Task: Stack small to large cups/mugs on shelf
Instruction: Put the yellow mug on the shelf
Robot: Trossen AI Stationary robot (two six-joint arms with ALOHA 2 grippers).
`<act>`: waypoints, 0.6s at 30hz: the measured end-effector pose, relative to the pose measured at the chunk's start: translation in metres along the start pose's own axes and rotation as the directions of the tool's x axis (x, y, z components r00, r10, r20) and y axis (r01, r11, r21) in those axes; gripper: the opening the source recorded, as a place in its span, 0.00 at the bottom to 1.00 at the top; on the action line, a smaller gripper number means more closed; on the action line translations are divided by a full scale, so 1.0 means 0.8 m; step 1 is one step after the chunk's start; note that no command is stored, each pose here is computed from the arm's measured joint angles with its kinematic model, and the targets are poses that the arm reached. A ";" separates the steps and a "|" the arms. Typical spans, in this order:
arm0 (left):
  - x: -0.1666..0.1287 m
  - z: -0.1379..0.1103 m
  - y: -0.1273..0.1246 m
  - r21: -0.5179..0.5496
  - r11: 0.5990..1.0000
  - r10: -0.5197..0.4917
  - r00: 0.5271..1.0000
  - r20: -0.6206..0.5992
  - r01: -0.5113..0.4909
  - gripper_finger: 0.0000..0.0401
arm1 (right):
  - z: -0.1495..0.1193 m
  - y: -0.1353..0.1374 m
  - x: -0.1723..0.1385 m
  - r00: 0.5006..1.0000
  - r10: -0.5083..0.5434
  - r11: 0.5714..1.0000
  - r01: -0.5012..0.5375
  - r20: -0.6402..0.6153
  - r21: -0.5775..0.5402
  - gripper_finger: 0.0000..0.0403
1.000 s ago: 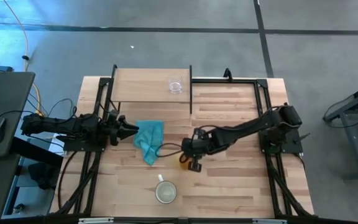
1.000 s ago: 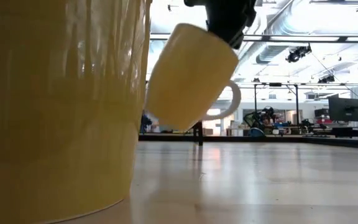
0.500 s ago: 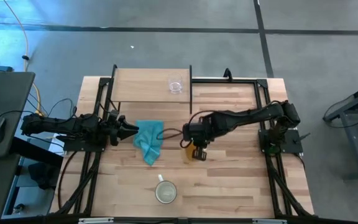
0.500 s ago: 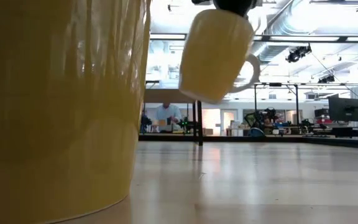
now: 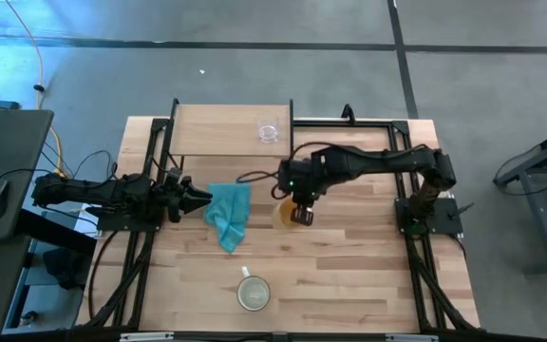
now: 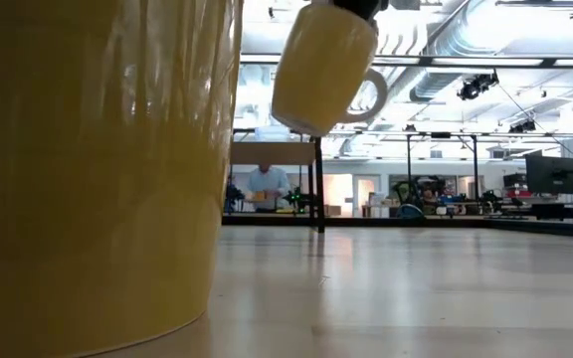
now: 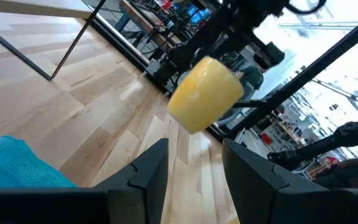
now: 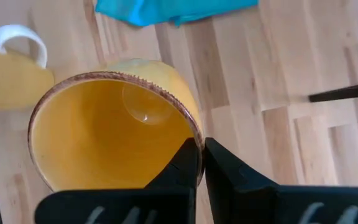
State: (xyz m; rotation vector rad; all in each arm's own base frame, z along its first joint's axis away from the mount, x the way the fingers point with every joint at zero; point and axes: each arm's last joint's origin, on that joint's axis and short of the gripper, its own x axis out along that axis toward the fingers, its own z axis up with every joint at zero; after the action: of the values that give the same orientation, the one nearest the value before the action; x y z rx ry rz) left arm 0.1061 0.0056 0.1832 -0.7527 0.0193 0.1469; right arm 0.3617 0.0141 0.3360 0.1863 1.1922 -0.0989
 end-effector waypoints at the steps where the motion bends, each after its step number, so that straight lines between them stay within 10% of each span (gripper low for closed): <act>1: 0.000 0.000 0.000 0.000 1.000 0.001 1.000 0.000 -0.001 0.34 | 0.001 -0.003 -0.002 1.000 0.000 1.000 0.000 0.005 -0.001 0.00; 18: 0.000 -0.002 0.001 -0.008 1.000 0.012 1.000 -0.013 -0.012 0.34 | 0.024 -0.042 -0.047 0.992 -0.015 1.000 0.017 0.122 -0.016 0.00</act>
State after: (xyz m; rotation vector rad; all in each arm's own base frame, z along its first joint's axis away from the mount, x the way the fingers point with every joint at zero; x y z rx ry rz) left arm 0.1060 0.0056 0.1815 -0.7621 0.0355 0.1538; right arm 0.3597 -0.0237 0.3744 0.1540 1.0726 -0.1123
